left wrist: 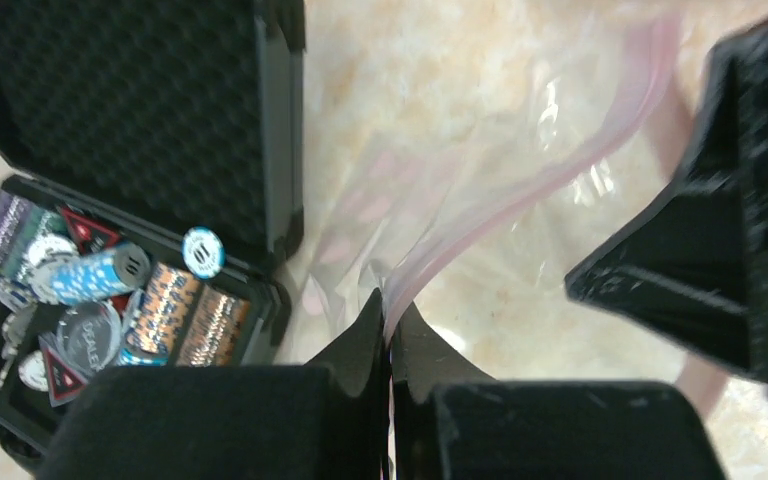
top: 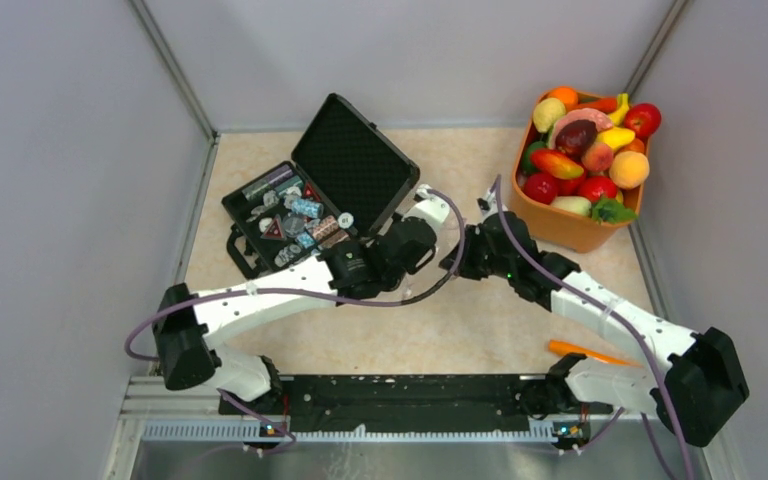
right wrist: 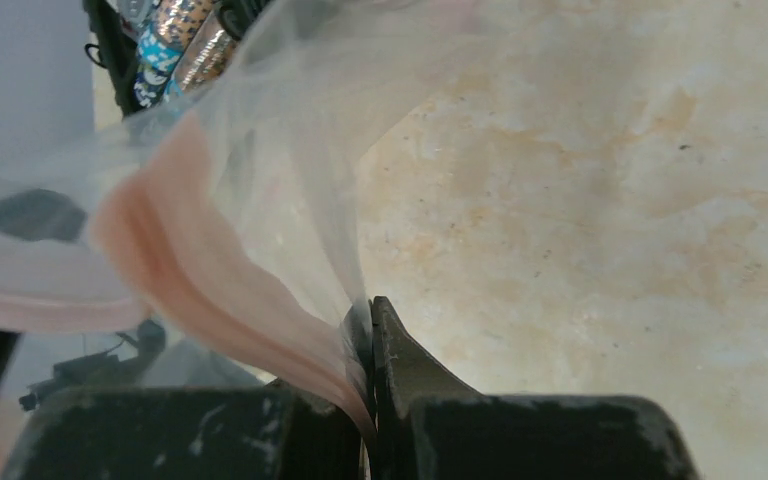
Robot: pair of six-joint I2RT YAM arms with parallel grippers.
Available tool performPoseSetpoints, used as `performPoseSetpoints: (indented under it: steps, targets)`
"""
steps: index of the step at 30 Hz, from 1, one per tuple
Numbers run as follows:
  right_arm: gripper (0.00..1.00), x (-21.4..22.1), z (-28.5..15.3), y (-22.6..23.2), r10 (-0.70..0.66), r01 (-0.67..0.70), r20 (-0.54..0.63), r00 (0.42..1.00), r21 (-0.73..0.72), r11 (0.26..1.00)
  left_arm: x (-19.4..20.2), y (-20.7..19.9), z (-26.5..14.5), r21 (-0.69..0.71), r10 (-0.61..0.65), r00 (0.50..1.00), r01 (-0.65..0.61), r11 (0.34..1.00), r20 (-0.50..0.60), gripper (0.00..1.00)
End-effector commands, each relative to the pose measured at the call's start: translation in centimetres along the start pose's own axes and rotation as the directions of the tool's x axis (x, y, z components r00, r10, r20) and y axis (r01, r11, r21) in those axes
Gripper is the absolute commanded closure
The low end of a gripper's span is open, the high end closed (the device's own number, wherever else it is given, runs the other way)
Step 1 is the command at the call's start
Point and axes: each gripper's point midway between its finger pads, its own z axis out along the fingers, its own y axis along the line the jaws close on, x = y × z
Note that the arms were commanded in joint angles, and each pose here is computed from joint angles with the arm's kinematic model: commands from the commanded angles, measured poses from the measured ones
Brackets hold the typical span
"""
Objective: Place the food in the zip-top bag and seal the zipper
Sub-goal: Open the zipper of the food storage bag at the center of the board, then adjust the fake fruit in the bin.
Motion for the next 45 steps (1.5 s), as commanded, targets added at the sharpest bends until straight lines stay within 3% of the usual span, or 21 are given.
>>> performPoseSetpoints:
  steps: [1,5,9,12,16,18,25,32,36,43,45]
  targets:
    - [1.00,-1.3,-1.3,-0.5,-0.021,0.021,0.019,1.000,0.018,1.000,2.2,-0.5,1.1,-0.031,-0.038,0.997,0.036,0.999,-0.066,1.00]
    - [1.00,-2.9,-1.8,1.0,-0.040,0.041,0.057,0.998,-0.014,0.999,2.5,-2.7,1.9,0.057,-0.041,0.995,0.046,0.997,-0.087,1.00]
    - [0.90,-3.8,-1.8,0.4,-0.046,0.043,0.062,0.997,0.057,0.997,3.0,-3.5,2.6,0.062,-0.070,0.992,0.077,0.995,-0.103,1.00]
    - [0.76,-4.5,-2.2,0.9,-0.044,0.040,0.084,0.995,0.050,0.998,2.5,-3.9,2.8,0.067,-0.105,0.990,0.111,0.992,-0.094,1.00]
    - [0.46,-5.5,-3.7,1.3,-0.050,0.044,0.129,0.990,0.050,0.998,2.4,-3.5,3.5,0.053,-0.138,0.986,0.143,0.988,-0.098,1.00]
    - [0.40,-6.0,-4.7,0.9,-0.065,0.053,0.152,0.986,0.078,0.996,2.8,-2.9,3.8,0.048,-0.153,0.982,0.159,0.986,-0.111,1.00]
    - [0.39,-8.3,-8.0,-0.2,-0.076,0.038,0.260,0.962,0.148,0.988,2.8,-3.1,3.9,0.088,-0.169,0.981,0.177,0.980,-0.095,1.00]
    - [0.29,-17.2,-13.1,-1.8,-0.195,0.056,0.451,0.871,0.302,0.952,3.0,-3.1,3.8,0.094,-0.162,0.982,0.171,0.981,-0.096,1.00]
    - [0.28,-22.1,-14.4,-4.8,-0.169,-0.025,0.495,0.852,0.362,0.932,2.8,-2.9,3.6,0.099,-0.156,0.984,0.164,0.981,-0.089,1.00]
    - [0.24,-28.6,-17.7,-8.4,-0.122,-0.150,0.636,0.762,0.357,0.922,2.8,-3.0,3.3,0.121,-0.149,0.985,0.159,0.980,-0.088,1.00]
    - [0.22,-29.5,-18.1,-10.1,-0.102,-0.185,0.635,0.766,0.370,0.911,2.8,-3.0,3.1,0.130,-0.147,0.985,0.157,0.979,-0.088,1.00]
